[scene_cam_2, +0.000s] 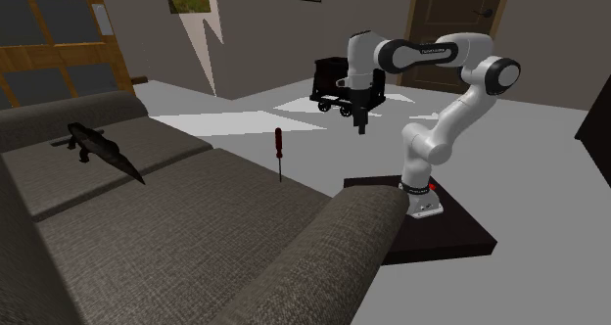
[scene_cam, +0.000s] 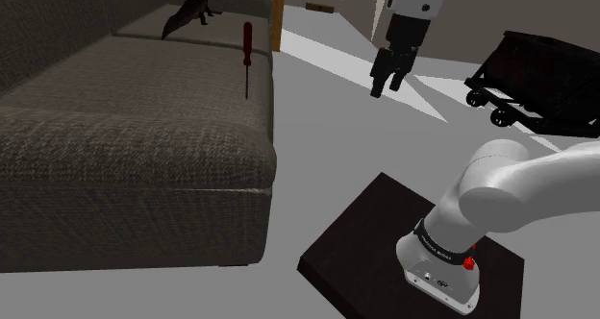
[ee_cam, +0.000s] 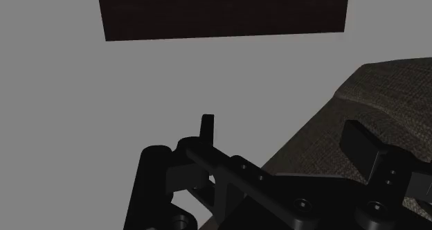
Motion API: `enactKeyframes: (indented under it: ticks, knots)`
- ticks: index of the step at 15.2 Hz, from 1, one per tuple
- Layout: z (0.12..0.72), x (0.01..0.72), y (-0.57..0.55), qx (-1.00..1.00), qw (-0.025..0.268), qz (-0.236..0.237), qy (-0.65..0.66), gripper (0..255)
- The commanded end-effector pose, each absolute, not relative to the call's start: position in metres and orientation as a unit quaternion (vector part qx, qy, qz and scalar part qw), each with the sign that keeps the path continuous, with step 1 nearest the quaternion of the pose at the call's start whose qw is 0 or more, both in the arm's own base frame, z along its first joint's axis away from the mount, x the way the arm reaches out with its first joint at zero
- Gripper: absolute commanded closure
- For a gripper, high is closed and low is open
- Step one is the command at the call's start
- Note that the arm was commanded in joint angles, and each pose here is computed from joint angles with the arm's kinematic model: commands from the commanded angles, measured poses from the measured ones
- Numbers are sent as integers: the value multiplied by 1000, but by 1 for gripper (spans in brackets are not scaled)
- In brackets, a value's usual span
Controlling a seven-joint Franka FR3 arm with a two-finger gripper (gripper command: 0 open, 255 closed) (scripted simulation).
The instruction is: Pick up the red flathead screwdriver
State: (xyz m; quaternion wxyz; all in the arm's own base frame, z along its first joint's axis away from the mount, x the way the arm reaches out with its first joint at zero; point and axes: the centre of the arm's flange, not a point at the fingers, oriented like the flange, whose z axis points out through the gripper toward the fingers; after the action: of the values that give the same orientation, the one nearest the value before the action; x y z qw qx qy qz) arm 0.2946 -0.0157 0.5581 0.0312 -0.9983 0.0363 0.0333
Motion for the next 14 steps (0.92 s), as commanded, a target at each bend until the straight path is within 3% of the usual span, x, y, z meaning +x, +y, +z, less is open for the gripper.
enactKeyframes:
  ticks: [1, 14]
  knots:
    - [558, 295, -16, -998, 31, 33, 36, 0]
    - [601, 438, 62, -999, 18, 12, 25, 0]
